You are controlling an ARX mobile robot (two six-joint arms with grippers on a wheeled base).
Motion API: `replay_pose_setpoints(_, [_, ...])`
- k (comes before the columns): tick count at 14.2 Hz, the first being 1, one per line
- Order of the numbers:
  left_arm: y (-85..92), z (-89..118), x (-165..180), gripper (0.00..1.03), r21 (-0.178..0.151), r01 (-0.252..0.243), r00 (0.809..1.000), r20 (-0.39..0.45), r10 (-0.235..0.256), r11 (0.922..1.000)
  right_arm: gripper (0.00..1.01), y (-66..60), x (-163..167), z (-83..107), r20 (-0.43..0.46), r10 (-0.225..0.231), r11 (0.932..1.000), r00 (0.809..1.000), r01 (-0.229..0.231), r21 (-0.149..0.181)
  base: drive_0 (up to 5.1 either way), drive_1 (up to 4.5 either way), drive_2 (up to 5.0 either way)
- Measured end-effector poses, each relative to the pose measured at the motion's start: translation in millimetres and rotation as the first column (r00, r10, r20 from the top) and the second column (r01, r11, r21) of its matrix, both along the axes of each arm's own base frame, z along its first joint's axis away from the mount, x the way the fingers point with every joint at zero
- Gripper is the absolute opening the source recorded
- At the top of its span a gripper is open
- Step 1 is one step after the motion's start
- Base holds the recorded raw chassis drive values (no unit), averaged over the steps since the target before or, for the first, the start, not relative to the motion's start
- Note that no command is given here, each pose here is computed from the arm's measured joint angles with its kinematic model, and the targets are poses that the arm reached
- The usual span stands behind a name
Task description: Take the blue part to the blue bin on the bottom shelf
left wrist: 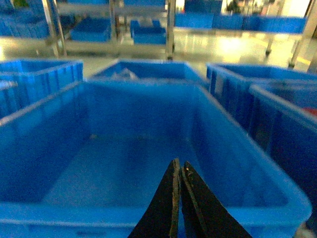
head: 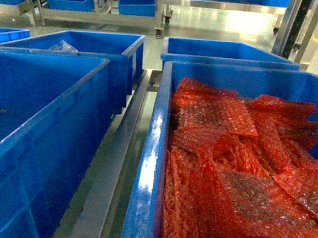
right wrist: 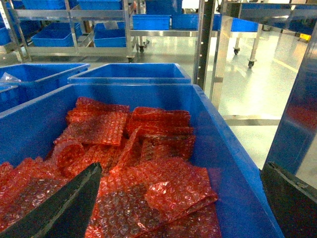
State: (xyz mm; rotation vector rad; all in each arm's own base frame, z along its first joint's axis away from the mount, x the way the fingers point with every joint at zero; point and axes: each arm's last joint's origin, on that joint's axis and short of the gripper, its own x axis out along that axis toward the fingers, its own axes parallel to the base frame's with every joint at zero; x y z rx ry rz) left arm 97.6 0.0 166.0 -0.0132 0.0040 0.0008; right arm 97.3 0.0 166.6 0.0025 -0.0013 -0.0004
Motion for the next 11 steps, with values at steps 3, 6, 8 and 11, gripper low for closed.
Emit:
replay_pose_setpoints(3, [0.0,-0.3,0.0,0.02,0.003,0.0,1.0,-0.004,0.0,1.0,0.98,0.0,0.0,0.1,0.002,0.0,1.0,1.0,0.0,0.0,0.0,0.0,0.0])
replay_pose_setpoints(6, [0.0,0.2,0.0,0.21,0.003,0.001,1.0,0.002,-0.001,1.0,0.98,0.0,0.0,0.0,0.0,0.0,1.0,1.0,0.0,0.0,0.0,0.0,0.0])
replay_pose_setpoints(8, [0.0,0.3,0.0,0.39,0.003,0.001,1.0,0.002,-0.001,1.0,0.98,0.0,0.0,0.0,0.0,0.0,1.0,1.0,0.0,0.0,0.0,0.0,0.0])
replay_pose_setpoints(11, [0.0,0.3,0.0,0.75,0.003,0.001,1.0,0.002,-0.001,1.0,0.98,0.0,0.0,0.0,0.0,0.0,1.0,1.0,0.0,0.0,0.0,0.0,0.0])
